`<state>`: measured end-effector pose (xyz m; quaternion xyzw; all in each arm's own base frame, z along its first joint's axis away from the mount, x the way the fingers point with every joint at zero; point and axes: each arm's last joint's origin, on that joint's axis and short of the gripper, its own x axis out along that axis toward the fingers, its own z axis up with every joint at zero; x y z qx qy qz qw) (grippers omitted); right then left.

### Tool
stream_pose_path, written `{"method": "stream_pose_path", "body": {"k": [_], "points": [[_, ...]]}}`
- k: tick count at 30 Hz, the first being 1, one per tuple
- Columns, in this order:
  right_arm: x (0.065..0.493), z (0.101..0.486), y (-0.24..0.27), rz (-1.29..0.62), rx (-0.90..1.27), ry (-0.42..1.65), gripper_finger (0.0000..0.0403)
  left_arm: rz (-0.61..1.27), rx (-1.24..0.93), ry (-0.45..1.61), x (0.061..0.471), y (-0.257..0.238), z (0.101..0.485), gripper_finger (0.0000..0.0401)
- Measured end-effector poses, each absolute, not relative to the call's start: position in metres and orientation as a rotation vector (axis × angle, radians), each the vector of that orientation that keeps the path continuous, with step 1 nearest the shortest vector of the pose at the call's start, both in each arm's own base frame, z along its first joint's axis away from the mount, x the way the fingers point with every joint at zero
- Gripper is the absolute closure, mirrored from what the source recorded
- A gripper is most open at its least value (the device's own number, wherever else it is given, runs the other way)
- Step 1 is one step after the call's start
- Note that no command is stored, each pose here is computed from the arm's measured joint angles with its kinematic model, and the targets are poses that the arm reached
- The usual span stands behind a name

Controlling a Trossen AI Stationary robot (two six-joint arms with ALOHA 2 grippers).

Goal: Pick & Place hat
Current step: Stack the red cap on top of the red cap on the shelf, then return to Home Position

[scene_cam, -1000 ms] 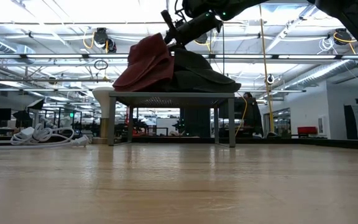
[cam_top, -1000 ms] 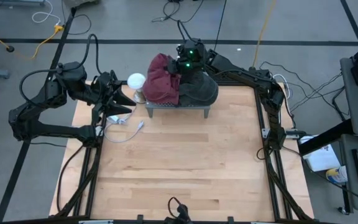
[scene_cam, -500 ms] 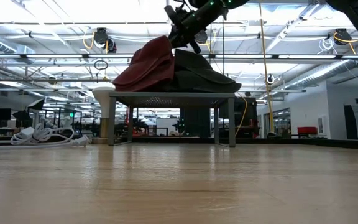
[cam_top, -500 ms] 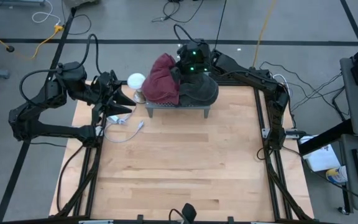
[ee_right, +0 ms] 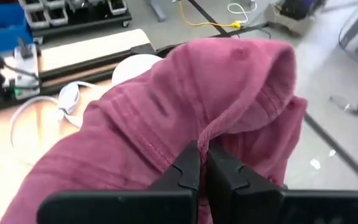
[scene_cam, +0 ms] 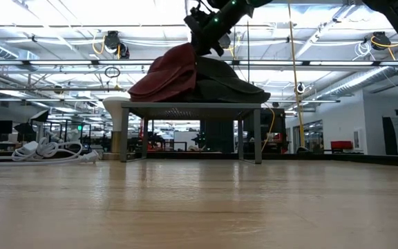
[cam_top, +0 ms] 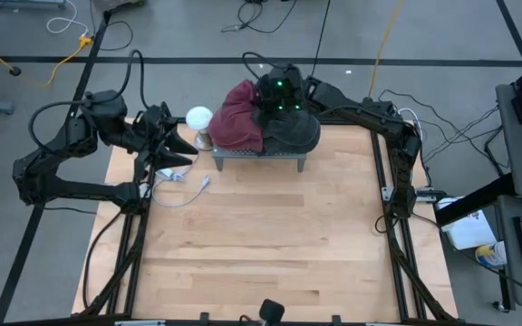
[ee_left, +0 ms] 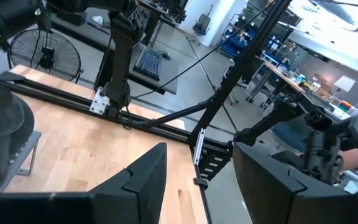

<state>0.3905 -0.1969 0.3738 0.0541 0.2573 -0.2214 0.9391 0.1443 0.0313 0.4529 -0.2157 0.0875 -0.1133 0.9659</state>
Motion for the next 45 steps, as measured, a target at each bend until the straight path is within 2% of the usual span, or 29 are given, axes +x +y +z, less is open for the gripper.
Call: {"method": "stream_pose_path", "body": {"k": [4, 16, 21, 30, 34, 38, 45], "points": [[0.399, 0.368, -0.192, -0.416, 0.033, 0.544, 0.0401, -0.223, -0.449, 0.211, 0.144, 0.031, 0.449, 0.0214], [0.409, 0.34, -0.191, -0.4, 0.042, 0.605, 0.0393, -0.215, -0.485, 0.243, 0.143, 0.031, 0.446, 0.0215], [0.41, 0.34, -0.188, -0.394, 0.026, 0.607, 0.0359, -0.214, -0.494, 0.246, 0.143, 0.031, 0.446, 0.0215], [0.403, 0.355, -0.185, -0.42, 0.027, 0.561, 0.0247, -0.211, -0.52, 0.25, 0.143, 0.031, 0.446, 0.0215], [0.398, 0.367, -0.183, -0.451, 0.015, 0.521, 0.021, -0.211, -0.519, 0.25, 0.143, 0.031, 0.446, 0.0215], [0.396, 0.385, -0.176, -0.464, -0.009, 0.432, 0.0195, -0.211, -0.514, 0.248, 0.143, 0.031, 0.446, 0.0215], [0.378, 0.406, -0.159, -0.505, 0.01, 0.422, 0.0193, -0.168, -0.511, 0.229, 0.144, 0.032, 0.447, 0.0215]]}}
